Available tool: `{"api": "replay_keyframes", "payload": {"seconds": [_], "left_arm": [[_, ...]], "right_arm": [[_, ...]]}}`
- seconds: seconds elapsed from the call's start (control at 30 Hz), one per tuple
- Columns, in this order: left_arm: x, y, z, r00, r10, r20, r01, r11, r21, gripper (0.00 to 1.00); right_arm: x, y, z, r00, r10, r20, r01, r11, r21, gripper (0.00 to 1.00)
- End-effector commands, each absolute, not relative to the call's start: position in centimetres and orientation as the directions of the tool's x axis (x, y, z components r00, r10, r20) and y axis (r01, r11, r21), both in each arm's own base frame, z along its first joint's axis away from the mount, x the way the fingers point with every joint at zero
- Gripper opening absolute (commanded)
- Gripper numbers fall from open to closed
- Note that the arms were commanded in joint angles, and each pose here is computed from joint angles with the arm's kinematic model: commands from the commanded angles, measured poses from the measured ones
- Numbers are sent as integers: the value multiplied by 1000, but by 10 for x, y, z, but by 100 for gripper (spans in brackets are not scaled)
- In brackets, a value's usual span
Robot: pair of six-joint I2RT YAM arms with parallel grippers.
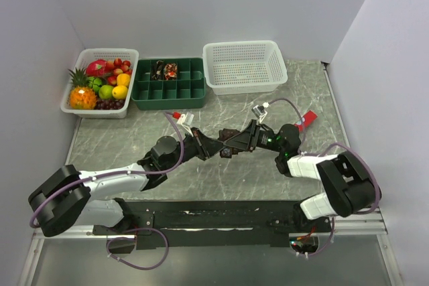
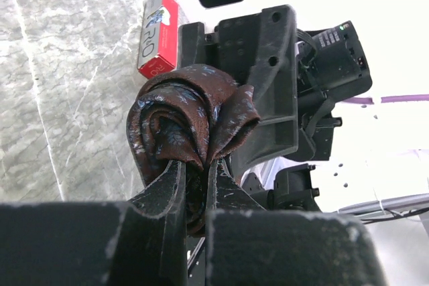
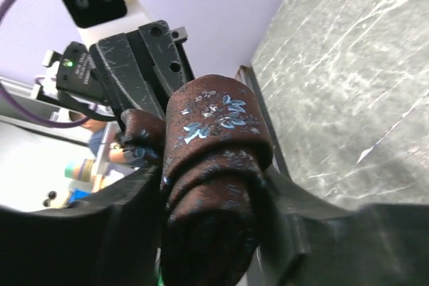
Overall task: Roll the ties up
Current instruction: Place the tie in the storage box.
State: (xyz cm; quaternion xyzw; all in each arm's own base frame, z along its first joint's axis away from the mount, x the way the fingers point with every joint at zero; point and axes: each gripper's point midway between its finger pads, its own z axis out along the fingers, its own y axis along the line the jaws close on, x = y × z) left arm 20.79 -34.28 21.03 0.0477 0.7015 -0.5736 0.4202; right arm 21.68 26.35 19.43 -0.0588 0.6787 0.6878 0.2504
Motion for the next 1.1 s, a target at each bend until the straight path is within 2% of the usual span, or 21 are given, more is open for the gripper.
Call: {"api": "replay_keyframes", "payload": {"seconds": [0.0,0.03,0.07,0.1,0.23,0.3,0.33,0.37,0.4,0.47,0.5,0.53,0.77,1.07], "left_arm": [[199,-346,250,-610,-450,-652,621,240,-746,1],[199,-346,251,-609,-452,-651,621,238,-747,1],[200,-346,250,-610,-452,-651,619,240,-747,1],[200,-347,248,-611,-450,-651,618,242,-748,1],[200,-347,246,-612,-445,-654,617,249,-746,3],[203,-346,242,-611,-445,-655,607,267,-748,13],[205,-346,240,-608,-444,-658,603,281,-746,22],[206,-344,238,-610,-441,-659,595,295,-748,45],[210,-341,235,-604,-448,-660,583,316,-748,55],[215,-334,233,-597,-458,-658,563,345,-751,73],[218,-330,229,-599,-462,-654,547,361,-755,76],[223,-321,230,-591,-477,-651,535,372,-758,81],[246,-281,242,-535,-507,-676,514,439,-737,90],[303,-233,229,-516,-486,-705,383,605,-698,91]], "right_arm": [[210,264,227,-822,298,-485,-525,-70,848,33],[210,264,227,-827,293,-480,-520,-73,851,26],[210,264,226,-829,294,-476,-517,-74,853,9],[211,264,226,-831,294,-472,-512,-72,856,2],[213,265,224,-834,293,-468,-505,-60,861,0],[215,265,223,-835,289,-469,-500,-40,865,0],[217,266,220,-837,292,-463,-491,-25,871,0],[219,265,222,-820,297,-489,-516,-12,857,0],[223,266,214,-841,289,-457,-472,19,881,0],[231,266,216,-815,303,-495,-502,60,863,0],[235,265,204,-840,296,-455,-445,104,890,0],[239,264,207,-812,310,-494,-477,135,868,0],[275,256,204,-765,325,-556,-443,360,821,0],[333,260,208,-745,311,-591,-387,521,761,0]]}}
